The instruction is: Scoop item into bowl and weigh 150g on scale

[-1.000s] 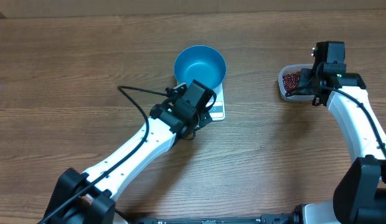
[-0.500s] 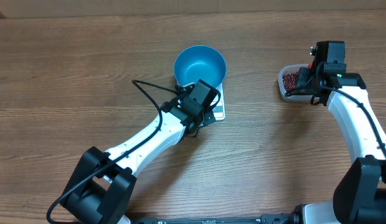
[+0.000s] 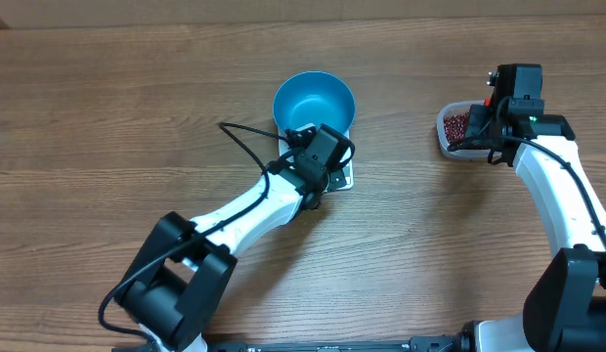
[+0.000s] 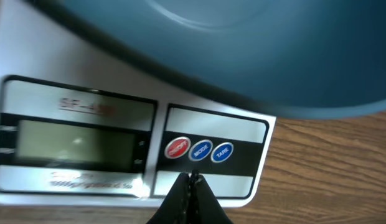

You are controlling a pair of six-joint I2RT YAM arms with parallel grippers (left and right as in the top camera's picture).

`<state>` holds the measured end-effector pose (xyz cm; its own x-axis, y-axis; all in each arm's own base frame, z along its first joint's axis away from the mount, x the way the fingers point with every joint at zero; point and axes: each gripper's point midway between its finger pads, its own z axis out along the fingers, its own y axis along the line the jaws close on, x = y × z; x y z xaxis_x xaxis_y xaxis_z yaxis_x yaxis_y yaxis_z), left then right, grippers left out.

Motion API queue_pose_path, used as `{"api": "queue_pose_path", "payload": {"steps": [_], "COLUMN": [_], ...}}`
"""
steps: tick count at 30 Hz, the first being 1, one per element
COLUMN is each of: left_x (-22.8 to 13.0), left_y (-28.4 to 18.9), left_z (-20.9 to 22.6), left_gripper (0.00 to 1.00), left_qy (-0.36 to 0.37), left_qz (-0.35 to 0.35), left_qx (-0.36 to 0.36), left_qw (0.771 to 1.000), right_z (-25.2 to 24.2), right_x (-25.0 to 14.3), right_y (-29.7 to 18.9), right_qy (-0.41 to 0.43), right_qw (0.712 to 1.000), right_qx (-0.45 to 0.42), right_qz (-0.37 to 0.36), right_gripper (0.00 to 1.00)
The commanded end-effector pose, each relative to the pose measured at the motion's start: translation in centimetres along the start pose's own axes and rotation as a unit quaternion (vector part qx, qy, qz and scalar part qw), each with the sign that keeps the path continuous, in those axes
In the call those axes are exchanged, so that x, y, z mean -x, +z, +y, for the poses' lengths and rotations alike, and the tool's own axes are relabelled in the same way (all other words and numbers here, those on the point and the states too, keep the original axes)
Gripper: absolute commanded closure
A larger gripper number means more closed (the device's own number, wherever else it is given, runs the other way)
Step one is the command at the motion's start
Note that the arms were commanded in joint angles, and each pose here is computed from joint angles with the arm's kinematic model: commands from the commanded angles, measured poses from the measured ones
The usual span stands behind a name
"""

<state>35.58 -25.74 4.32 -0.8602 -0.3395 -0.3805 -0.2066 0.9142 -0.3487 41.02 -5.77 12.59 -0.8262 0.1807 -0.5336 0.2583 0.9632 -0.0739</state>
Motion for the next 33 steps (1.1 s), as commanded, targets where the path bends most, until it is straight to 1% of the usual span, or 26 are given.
{"api": "queue_pose_path", "payload": {"steps": [1, 10, 33], "left_x": [-0.29, 0.49, 0.42], "left_y": [1.09, 1.33, 1.75], "left_z": [0.5, 1.21, 0.91], "left_gripper": [0.96, 0.96, 0.96], "left_qy": [0.014, 0.014, 0.014], "left_qz": [-0.008, -0.032, -0.031], "left_qx": [0.014, 0.034, 0.027], "left_qw": [1.0, 0.999, 0.999], "right_z": [-0.04, -0.04, -0.02], "right_x": [2.35, 2.35, 2.43], "right_y": [-1.94, -1.94, -1.95], "right_qy": [0.011, 0.011, 0.011], "right_qw": [0.999, 0.999, 0.999], "right_qx": [0.007, 0.007, 0.007], "right_qz": [-0.038, -0.038, -0.04], "right_gripper": [0.96, 0.97, 0.96]}}
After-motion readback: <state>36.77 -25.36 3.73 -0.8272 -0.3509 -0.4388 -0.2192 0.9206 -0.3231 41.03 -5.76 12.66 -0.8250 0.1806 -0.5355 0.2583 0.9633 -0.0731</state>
